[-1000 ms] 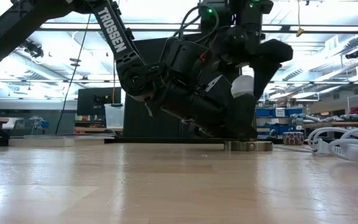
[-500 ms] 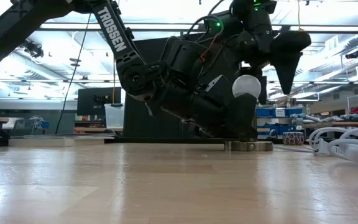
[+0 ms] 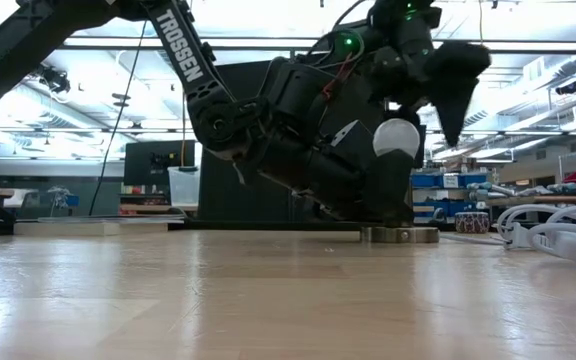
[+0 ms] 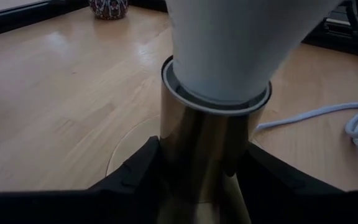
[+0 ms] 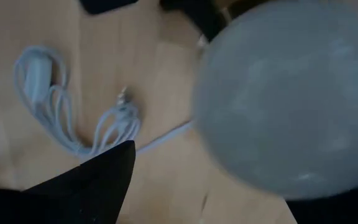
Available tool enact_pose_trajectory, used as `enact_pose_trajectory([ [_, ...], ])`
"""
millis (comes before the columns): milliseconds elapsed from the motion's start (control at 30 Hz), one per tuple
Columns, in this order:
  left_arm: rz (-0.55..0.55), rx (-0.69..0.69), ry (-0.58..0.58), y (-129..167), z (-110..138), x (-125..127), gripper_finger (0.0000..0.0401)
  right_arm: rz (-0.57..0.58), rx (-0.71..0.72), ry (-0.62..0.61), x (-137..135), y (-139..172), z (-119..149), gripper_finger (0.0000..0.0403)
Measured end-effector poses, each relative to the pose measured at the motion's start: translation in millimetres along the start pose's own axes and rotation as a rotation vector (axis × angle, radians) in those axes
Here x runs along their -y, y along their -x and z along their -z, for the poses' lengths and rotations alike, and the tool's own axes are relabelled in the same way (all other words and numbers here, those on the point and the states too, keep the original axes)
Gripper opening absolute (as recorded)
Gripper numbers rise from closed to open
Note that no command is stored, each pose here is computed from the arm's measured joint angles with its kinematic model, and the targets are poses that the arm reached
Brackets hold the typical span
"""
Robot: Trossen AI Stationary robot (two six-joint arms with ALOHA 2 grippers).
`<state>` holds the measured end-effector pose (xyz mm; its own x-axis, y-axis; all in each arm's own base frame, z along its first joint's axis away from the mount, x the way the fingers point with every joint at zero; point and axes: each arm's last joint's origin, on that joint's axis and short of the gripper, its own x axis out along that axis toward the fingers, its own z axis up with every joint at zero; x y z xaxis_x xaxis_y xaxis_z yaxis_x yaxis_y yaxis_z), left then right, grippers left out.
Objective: Screw lightbulb
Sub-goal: Insert the white lightbulb into the lamp
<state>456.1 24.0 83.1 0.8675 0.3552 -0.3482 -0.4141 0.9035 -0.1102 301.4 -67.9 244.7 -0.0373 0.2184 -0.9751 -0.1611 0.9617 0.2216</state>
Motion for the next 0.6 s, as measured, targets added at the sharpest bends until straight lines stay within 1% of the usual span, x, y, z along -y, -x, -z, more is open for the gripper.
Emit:
enact_pose_trajectory([
  [133,-0.023,-0.003,0.02,-0.3,0.5,-1.6,0.0178,-0.034,-0.075,0.01,-17.6,1.8,5.4,0.0372],
  [200,-0.027,-0.002,0.019,-0.3,0.6,-1.9,0.0178,-0.006,-0.076,0.022,-22.0,7.6,9.4,0.0372],
  [233,-0.027,-0.002,0.019,-0.2,0.6,-1.9,0.0178,0.036,-0.068,0.03,-20.3,10.6,10.8,0.0372],
  [300,-0.023,-0.003,0.019,-0.3,0.6,-1.9,0.0178,0.109,-0.01,0.033,-12.7,16.0,10.1,0.0372],
  [367,-0.02,-0.004,0.019,-0.3,0.7,-2.0,0.0178,0.153,0.05,0.013,-2.4,20.6,9.8,0.0372],
  [433,-0.018,-0.005,0.019,-0.3,0.7,-2.0,0.0178,0.166,0.088,-0.011,7.3,23.8,11.5,0.0372],
  [500,-0.017,-0.005,0.019,-0.3,0.7,-2.0,0.0178,0.147,0.14,-0.025,15.4,25.8,11.7,0.0372],
  [600,-0.016,-0.006,0.019,-0.4,0.9,-2.1,0.0178,0.12,0.182,0.001,15.9,25.5,8.0,0.0372],
])
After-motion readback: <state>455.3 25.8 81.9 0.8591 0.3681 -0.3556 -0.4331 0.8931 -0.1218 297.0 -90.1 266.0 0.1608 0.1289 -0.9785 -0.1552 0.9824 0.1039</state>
